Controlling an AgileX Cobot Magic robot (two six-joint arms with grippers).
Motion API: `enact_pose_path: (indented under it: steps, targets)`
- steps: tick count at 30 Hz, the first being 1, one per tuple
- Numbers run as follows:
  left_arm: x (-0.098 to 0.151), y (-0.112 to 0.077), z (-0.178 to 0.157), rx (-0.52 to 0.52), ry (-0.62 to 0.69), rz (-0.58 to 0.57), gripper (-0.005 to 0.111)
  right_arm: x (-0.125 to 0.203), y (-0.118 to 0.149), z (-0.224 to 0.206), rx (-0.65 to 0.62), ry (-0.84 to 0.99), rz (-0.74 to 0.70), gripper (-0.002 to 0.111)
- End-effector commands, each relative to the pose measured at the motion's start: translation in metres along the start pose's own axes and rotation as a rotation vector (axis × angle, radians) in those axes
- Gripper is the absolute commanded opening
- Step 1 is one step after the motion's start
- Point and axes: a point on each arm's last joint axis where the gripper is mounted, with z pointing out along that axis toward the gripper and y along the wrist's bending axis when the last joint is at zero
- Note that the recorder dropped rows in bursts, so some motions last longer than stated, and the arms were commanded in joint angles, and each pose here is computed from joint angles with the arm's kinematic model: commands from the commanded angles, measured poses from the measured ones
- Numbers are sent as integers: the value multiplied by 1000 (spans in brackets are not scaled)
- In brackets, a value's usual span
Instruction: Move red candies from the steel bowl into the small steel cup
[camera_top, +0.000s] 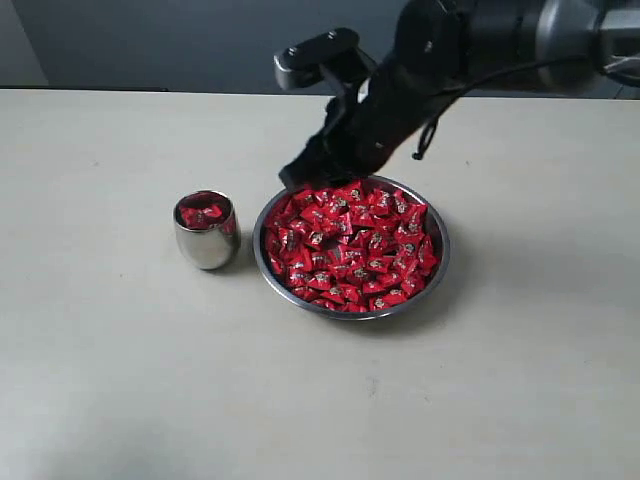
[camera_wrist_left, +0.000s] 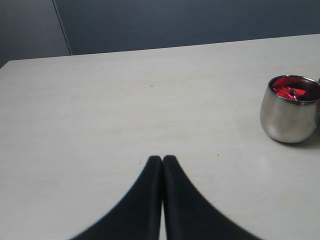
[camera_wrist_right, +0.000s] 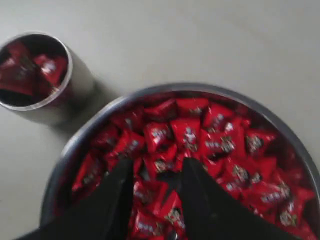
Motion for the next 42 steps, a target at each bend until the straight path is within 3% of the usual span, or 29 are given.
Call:
enact_pose_path:
  steps: [1,14,26,35,37,38,42]
  targets:
    - [-3,0,-1,6,-19,2,0,30,-16,4,44,21,39,32]
    - [-3,0,-1,6,-19,2,0,62,-8,51,20,146,31,32]
    - [-3,0,-1,6,-19,2,0,65,1,40,-69,211,-5,32]
    - [-3,0,-1,6,-19,2,0,76,-3,48,-51,298,-100,32]
    - [-3,0,-1,6,-19,2,0,74,-5,52,-34,270,-105,22]
    - [-3,0,-1,6,-19,2,0,73,-5,52,-28,254,-105,0]
    - [-3,0,-1,6,-19,2,0,70,-4,45,-30,247,-99,0]
